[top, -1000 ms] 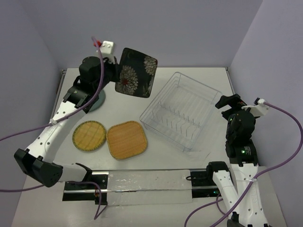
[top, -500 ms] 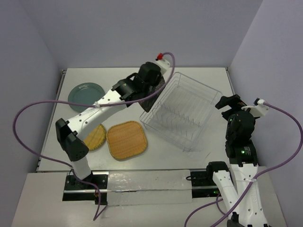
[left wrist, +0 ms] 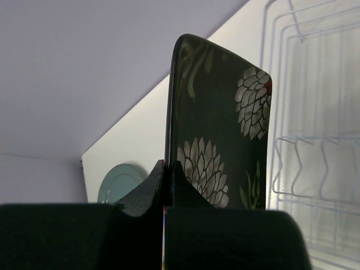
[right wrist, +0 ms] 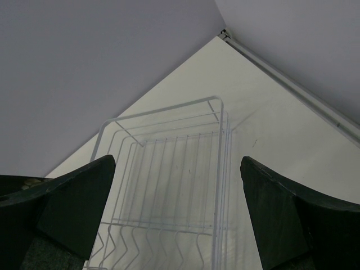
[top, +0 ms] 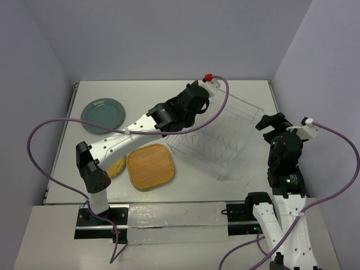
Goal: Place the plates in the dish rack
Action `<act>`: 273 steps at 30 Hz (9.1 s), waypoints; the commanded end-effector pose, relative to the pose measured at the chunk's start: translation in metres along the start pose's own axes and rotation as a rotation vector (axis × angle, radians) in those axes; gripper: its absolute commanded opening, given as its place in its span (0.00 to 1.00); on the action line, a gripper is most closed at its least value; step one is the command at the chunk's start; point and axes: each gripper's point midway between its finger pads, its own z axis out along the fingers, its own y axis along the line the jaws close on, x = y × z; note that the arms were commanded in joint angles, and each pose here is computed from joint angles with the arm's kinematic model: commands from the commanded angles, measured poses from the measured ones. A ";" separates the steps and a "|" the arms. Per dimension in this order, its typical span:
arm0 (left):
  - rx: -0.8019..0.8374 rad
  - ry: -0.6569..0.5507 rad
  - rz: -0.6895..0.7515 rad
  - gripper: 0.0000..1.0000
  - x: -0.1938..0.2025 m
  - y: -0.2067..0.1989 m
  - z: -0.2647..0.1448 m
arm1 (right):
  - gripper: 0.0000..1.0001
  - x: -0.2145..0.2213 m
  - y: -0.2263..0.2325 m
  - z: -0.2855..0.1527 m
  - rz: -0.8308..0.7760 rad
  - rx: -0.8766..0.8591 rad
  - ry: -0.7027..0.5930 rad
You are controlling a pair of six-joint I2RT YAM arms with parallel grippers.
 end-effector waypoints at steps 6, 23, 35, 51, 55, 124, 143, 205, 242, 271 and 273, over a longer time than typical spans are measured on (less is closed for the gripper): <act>-0.127 -0.087 -0.109 0.00 -0.035 0.030 -0.005 | 1.00 -0.004 -0.002 0.002 -0.012 0.014 -0.017; -0.016 -0.096 -0.078 0.00 -0.035 0.001 -0.008 | 1.00 0.005 -0.003 0.008 -0.024 0.028 0.015; -0.093 -0.055 -0.016 0.00 -0.021 -0.003 0.004 | 1.00 0.003 -0.003 0.006 -0.023 0.025 0.009; -0.003 -0.004 0.025 0.00 0.000 -0.046 0.028 | 1.00 0.006 -0.004 0.009 -0.027 0.035 0.019; -0.001 0.014 0.025 0.00 0.006 -0.053 0.034 | 1.00 0.006 -0.005 0.009 -0.028 0.037 0.021; 0.056 0.598 -1.569 0.99 0.326 -0.054 -0.110 | 1.00 0.122 0.134 -0.069 -0.214 -0.744 0.519; 0.027 0.670 -1.691 0.92 0.394 -0.086 -0.109 | 1.00 0.127 0.124 -0.049 -0.174 -0.627 0.488; 0.247 -0.612 -1.233 0.00 0.119 0.150 -0.182 | 1.00 0.093 0.123 -0.048 -0.171 -0.615 0.351; 0.198 -0.195 -0.491 0.00 -0.083 -0.001 -0.100 | 0.99 0.040 -0.043 0.004 -0.090 0.250 0.107; 0.350 -0.025 -0.289 0.00 -0.035 -0.082 -0.045 | 0.99 0.047 -0.044 0.005 -0.112 0.250 0.134; 0.356 -0.006 -0.282 0.00 -0.030 -0.087 -0.038 | 0.99 0.048 -0.045 0.005 -0.117 0.253 0.136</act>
